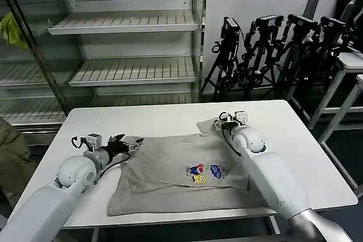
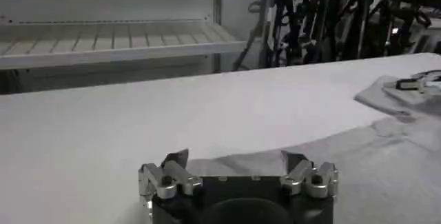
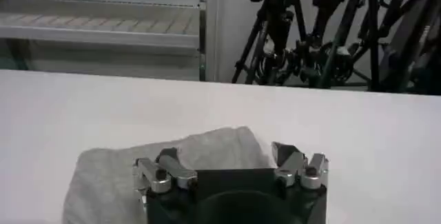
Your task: Fold and organize the clothes.
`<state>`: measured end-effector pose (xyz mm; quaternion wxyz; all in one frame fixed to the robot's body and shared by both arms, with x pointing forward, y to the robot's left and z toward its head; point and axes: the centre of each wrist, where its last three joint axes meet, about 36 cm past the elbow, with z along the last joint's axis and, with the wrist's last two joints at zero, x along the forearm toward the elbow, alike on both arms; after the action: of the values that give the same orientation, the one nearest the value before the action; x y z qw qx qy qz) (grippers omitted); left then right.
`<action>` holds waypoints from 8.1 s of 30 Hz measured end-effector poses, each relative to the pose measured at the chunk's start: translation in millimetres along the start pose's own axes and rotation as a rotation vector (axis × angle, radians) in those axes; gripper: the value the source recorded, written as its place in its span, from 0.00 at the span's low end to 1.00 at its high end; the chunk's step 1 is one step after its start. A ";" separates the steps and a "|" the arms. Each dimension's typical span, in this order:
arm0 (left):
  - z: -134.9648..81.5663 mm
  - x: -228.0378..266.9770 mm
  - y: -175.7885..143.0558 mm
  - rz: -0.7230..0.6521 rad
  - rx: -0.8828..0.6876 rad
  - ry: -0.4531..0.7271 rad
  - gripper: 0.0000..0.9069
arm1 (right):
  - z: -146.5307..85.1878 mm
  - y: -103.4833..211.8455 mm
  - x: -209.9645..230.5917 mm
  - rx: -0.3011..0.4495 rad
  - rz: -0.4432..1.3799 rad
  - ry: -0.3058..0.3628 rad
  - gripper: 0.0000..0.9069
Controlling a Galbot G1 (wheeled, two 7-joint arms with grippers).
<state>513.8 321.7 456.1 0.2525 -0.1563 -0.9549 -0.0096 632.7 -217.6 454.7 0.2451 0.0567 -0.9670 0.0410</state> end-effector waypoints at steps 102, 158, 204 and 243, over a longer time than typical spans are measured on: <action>47.9 127.8 -32.9 0.043 -0.097 -0.052 0.04 | 65.7 -40.4 227.3 0.141 -0.019 -0.145 0.00; 72.3 161.8 -48.9 0.028 -0.112 -0.026 1.00 | 109.0 -36.6 292.5 0.349 0.012 -0.044 1.00; 93.1 156.0 -68.7 0.055 0.213 0.087 0.13 | 32.6 -37.4 383.6 0.189 0.179 -0.432 1.00; 91.4 160.0 -34.3 -0.081 0.150 0.071 0.04 | 42.9 -15.2 387.7 0.152 0.141 -0.439 1.00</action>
<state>327.9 344.9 456.1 0.2963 -0.0976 -0.9490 0.0460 275.9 -272.0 603.4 0.0204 0.0148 -0.9928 0.1173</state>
